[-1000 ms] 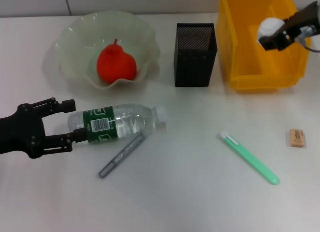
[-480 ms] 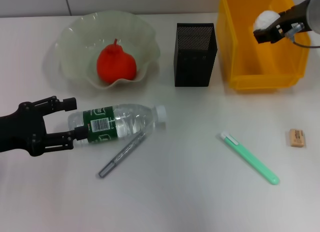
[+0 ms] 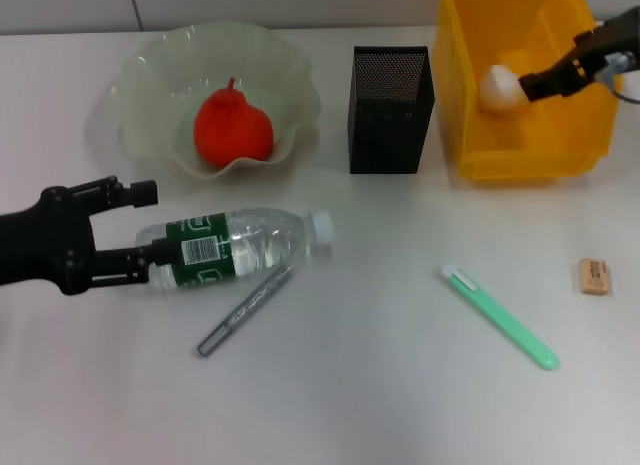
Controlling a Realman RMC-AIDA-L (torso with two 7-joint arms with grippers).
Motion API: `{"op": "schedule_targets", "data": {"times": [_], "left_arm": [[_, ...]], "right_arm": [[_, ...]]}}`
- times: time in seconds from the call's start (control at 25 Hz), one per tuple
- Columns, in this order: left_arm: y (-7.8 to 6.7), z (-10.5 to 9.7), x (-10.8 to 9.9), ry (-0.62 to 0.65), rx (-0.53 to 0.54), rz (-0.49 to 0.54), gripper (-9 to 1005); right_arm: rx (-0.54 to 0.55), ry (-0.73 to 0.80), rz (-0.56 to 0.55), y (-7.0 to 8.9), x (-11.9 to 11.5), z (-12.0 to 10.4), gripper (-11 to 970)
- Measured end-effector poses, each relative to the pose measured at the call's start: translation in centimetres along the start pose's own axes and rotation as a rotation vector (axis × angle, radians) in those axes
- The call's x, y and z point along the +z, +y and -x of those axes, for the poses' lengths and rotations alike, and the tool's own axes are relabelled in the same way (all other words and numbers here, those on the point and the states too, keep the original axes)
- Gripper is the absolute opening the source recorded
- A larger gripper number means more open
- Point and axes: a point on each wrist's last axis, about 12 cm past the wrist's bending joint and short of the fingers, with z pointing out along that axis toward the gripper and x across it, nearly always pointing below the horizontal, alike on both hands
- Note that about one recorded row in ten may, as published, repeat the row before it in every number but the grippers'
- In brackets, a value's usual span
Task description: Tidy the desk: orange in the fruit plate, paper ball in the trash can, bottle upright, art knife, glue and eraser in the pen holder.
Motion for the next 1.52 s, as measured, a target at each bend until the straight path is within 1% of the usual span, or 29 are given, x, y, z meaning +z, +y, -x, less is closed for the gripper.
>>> {"op": "schedule_targets", "data": {"times": [0.04,0.08,0.12,0.16,0.2,0.28,0.32,0.36,0.4,0.44,0.52,0.56,0.6,0.64,0.68,0.72,0.76,0.8,0.84,0.88,1.0,1.12,1.2,1.24,1.28,1.32,1.4,1.44,1.52], "left_arm": [[0.1,0.2,-0.1,0.003,0.002,-0.001,860],[0.3,0.6,-0.2,0.007,0.007,-0.002,860],[0.4,1.0,-0.3,0.012,0.014,-0.003,860],[0.5,1.3,-0.4,0.017,0.020,-0.003,860],[0.6,1.6,-0.5,0.022,0.026,-0.004,860],[0.8,2.7,-0.4,0.043,0.035,-0.013,860],[0.9,2.9,-0.4,0.051,0.035,-0.015,860],[1.0,3.3,-0.3,0.063,0.036,-0.021,860],[1.1,3.7,-0.2,0.076,0.032,-0.023,860],[1.1,3.7,-0.2,0.076,0.032,-0.023,860],[1.2,4.1,0.0,0.090,0.032,-0.025,861],[1.8,5.6,0.6,0.156,0.038,-0.006,861],[1.9,6.2,1.1,0.177,0.047,-0.003,861],[1.9,6.5,1.3,0.191,0.050,0.000,861],[1.9,6.5,1.3,0.191,0.050,0.000,861],[2.0,7.6,2.2,0.235,0.067,0.004,861],[2.0,8.1,2.8,0.267,0.076,0.007,861],[2.0,8.5,3.4,0.296,0.082,0.007,861],[2.0,8.9,4.1,0.340,0.091,0.009,861],[1.9,9.5,5.1,0.394,0.109,0.009,861],[1.9,10.4,7.1,0.473,0.119,0.001,861],[1.7,11.2,9.4,0.552,0.141,0.016,861],[1.4,11.7,10.8,0.595,0.170,0.034,861],[1.4,11.7,10.8,0.595,0.170,0.034,861],[0.7,11.9,12.7,0.642,0.218,0.049,861],[0.5,12.0,13.2,0.654,0.231,0.048,861],[-0.6,11.8,15.4,0.711,0.280,0.045,861],[-0.6,11.8,15.4,0.711,0.280,0.045,861],[-1.1,11.6,16.5,0.731,0.304,0.041,861]], "right_arm": [[0.003,-0.008,0.028,0.0,-0.5,-0.3,800],[0.003,-0.008,0.028,0.0,-0.5,-0.3,800],[0.010,-0.023,0.068,0.0,-1.2,-0.5,799],[0.019,-0.045,0.112,0.0,-2.0,-0.7,799],[0.015,-0.075,0.208,0.2,-3.3,-1.5,798],[0.005,-0.099,0.278,0.1,-4.3,-2.5,797],[0.005,-0.099,0.278,0.1,-4.3,-2.5,797],[0.004,-0.109,0.304,0.0,-4.7,-3.1,796],[0.003,-0.127,0.353,-0.1,-5.0,-4.4,796],[0.003,-0.127,0.353,-0.1,-5.0,-4.4,796],[0.003,-0.152,0.395,-0.1,-5.0,-5.8,797],[0.003,-0.165,0.412,-0.1,-5.0,-6.7,797],[0.006,-0.193,0.440,-0.2,-4.8,-8.4,797],[0.006,-0.193,0.440,-0.2,-4.8,-8.4,797],[0.011,-0.209,0.456,-0.3,-4.7,-9.2,796],[0.019,-0.226,0.474,-0.3,-4.6,-10.0,796],[0.032,-0.243,0.493,-0.4,-4.5,-10.8,796],[0.054,-0.284,0.520,-0.7,-4.4,-12.3,796],[0.054,-0.284,0.520,-0.7,-4.4,-12.3,796],[0.054,-0.295,0.527,-0.8,-4.3,-13.0,796],[0.041,-0.311,0.548,-0.6,-4.1,-14.8,796],[0.017,-0.329,0.564,-0.2,-4.0,-16.2,796],[0.019,-0.371,0.566,-0.1,-4.2,-17.0,796],[0.019,-0.371,0.566,-0.1,-4.2,-17.0,796],[0.022,-0.386,0.572,-0.1,-4.4,-17.2,796],[0.024,-0.397,0.577,-0.1,-4.6,-17.4,796],[0.030,-0.418,0.589,-0.3,-5.0,-17.7,796],[0.030,-0.418,0.589,-0.3,-5.0,-17.7,796],[0.031,-0.428,0.608,-0.2,-5.0,-17.7,796]]}}
